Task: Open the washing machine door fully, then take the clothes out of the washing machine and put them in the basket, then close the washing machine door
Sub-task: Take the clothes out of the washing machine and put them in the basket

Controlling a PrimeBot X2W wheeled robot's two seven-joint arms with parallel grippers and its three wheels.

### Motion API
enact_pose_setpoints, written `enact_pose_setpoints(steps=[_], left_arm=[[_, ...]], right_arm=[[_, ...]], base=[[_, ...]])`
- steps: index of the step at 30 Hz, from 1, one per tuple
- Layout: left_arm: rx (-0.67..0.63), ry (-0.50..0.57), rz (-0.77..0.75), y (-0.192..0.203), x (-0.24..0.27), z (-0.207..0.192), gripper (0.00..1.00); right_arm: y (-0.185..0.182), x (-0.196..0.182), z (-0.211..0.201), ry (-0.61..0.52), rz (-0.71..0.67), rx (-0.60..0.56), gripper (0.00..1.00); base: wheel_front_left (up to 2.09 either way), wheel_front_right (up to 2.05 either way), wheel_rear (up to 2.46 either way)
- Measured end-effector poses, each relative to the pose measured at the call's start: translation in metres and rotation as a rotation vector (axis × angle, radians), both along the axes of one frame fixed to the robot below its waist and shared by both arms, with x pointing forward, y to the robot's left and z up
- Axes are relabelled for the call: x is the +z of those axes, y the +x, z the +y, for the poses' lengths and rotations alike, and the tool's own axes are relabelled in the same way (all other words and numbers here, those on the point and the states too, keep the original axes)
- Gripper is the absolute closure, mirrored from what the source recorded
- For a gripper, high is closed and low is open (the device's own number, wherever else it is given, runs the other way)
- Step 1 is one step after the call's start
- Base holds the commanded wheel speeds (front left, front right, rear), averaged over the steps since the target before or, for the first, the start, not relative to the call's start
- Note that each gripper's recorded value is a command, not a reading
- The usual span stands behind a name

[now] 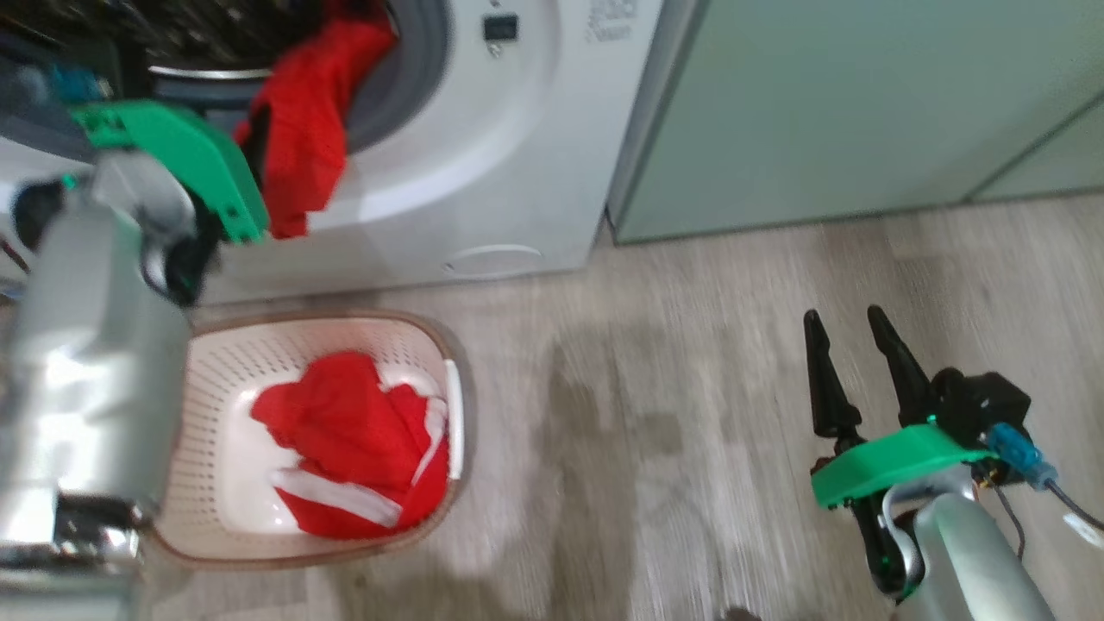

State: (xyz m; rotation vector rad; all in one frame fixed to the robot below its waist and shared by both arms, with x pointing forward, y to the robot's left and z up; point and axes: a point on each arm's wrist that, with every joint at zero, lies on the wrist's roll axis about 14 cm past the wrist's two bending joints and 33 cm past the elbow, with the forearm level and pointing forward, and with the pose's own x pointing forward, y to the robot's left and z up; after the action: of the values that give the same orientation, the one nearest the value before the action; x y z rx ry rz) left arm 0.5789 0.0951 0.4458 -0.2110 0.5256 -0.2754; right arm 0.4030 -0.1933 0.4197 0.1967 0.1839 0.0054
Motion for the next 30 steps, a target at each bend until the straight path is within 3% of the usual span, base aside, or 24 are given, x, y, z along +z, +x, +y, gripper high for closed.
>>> enact_pose_setpoints(steps=[6, 16, 27, 29, 30], left_arm=[[-0.073, 0.04, 0.112, 0.023, -0.036, -0.023, 0.0], [-0.137, 0.031, 0.066, 0.082, -0.045, -0.055, 0.0], [-0.191, 0.072, 0.183, 0.085, -0.1, -0.062, 0.0], [-0.188, 0.079, 0.19, 0.085, -0.102, -0.06, 1.0], [-0.186, 0.085, 0.197, 0.084, -0.103, -0.058, 1.0]], right_arm=[[0.006, -0.011, -0.016, -0.019, 0.029, -0.039, 0.0], [0.015, -0.039, -0.033, -0.048, 0.098, -0.077, 0.0], [0.022, -0.061, -0.039, -0.046, 0.144, -0.092, 0.0], [0.023, -0.061, -0.038, -0.046, 0.144, -0.091, 0.0], [0.023, -0.06, -0.038, -0.045, 0.142, -0.091, 0.0]], base=[[0.0, 0.0, 0.0], [0.0, 0.0, 0.0], [0.0, 0.0, 0.0], [0.0, 0.0, 0.0], [0.0, 0.0, 0.0]])
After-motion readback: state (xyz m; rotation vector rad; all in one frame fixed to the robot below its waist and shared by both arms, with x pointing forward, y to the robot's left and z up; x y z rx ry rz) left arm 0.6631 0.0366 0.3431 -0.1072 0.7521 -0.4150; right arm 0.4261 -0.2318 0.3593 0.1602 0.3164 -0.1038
